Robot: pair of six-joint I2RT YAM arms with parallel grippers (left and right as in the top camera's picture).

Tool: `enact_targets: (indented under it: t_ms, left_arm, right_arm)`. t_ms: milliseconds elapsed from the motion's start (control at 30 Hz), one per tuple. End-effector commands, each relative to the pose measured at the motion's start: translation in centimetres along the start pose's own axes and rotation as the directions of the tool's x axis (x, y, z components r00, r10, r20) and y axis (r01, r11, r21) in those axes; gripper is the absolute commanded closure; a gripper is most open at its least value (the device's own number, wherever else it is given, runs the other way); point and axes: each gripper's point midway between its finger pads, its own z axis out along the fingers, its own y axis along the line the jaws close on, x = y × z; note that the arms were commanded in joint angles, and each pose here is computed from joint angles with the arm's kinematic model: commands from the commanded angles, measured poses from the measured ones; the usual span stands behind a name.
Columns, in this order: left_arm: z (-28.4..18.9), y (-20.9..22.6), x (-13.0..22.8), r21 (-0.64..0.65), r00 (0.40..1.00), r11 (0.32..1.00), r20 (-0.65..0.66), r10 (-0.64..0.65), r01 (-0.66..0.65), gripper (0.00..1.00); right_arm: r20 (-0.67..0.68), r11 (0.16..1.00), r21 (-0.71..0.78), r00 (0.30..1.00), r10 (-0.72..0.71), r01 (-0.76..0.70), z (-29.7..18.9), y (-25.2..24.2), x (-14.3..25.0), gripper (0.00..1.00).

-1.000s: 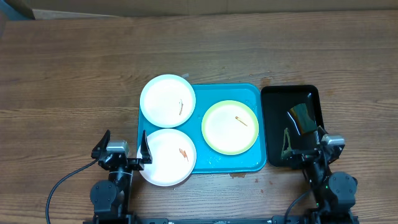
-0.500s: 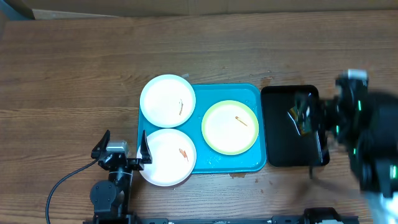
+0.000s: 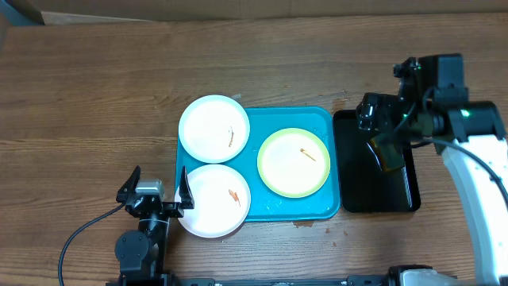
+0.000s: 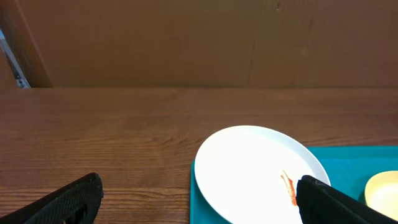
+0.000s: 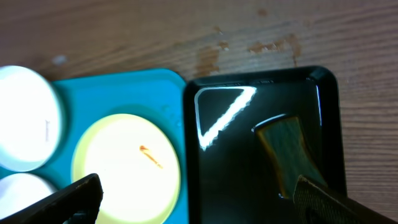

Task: Clean dirty plates on tray and stack at the side
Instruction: 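Raise the right gripper and move it over the sponge in the black tray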

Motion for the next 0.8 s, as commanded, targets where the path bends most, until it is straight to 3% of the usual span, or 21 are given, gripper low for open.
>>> enact_targets:
  t_ms: [0,200,767]
  left_arm:
    - [0.0,-0.2,0.1,0.006,1.000,1.000,0.002,0.017,-0.017,0.00]
    - [0.0,-0.2,0.1,0.006,1.000,1.000,0.002,0.017,-0.017,0.00]
    - [0.0,-0.3,0.2,0.012,1.000,1.000,-0.004,0.017,-0.017,0.00]
  right_arm:
    - [-0.011,0.998,0.061,1.000,0.003,-0.003,1.2,-1.2,-0.8,0.00]
    - [-0.048,0.998,0.067,0.999,0.009,-0.006,3.1,-1.5,-0.8,0.00]
    - [0.003,0.986,0.163,0.999,0.038,-0.038,3.5,-4.4,-2.2,0.00]
